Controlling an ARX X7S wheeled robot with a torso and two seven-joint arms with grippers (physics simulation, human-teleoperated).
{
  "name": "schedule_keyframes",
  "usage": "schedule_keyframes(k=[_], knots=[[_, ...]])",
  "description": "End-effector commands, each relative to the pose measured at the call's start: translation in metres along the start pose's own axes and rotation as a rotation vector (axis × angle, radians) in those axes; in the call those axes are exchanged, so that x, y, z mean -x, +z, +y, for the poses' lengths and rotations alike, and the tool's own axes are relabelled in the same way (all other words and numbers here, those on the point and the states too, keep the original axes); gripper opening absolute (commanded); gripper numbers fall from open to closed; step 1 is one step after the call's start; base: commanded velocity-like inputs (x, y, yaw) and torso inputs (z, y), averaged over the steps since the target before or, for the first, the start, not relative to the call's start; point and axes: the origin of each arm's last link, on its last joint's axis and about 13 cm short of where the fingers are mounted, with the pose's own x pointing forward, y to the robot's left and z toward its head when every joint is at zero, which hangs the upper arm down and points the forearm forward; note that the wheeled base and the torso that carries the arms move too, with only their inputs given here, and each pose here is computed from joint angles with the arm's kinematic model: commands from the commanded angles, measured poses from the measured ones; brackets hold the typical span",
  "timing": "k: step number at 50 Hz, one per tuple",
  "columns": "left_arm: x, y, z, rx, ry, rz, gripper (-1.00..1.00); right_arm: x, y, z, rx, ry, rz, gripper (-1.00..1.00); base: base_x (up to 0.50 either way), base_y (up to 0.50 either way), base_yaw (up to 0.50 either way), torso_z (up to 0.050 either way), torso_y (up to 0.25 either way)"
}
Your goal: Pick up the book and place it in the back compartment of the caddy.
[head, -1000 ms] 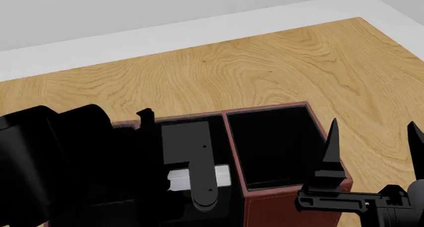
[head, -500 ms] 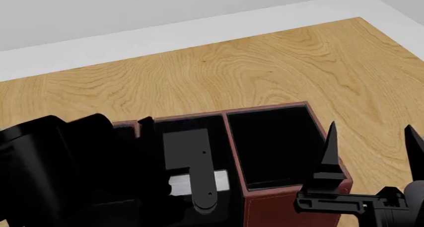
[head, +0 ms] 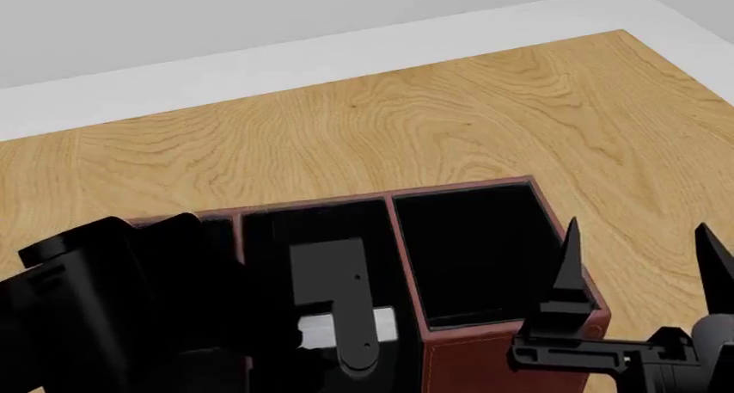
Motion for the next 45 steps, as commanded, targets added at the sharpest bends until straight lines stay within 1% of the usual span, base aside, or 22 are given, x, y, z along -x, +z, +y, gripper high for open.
schedule_keyframes(k=[1, 15, 28, 45], knots=[[-0.006, 0.000, 0.005, -0.005, 0.032, -0.005, -1.00, 0.002, 0.000, 0.000, 0.003, -0.005, 0.004, 1.00, 0.00, 0.00, 0.00, 0.000, 0.000], [-0.019, -0.003, 0.006, -0.012, 0.013, 0.004, -1.00, 0.005, -0.002, -0.003, 0.005, -0.013, 0.006, 1.00, 0.00, 0.00, 0.00, 0.000, 0.001], [-0.033, -0.009, 0.005, 0.001, -0.001, 0.004, -1.00, 0.007, -0.003, -0.003, 0.005, -0.010, 0.011, 1.00, 0.00, 0.00, 0.00, 0.001, 0.002], [-0.044, -0.020, 0.006, 0.023, -0.005, 0.011, -1.00, 0.005, -0.004, -0.001, 0.008, -0.006, 0.018, 1.00, 0.00, 0.00, 0.00, 0.000, 0.001]])
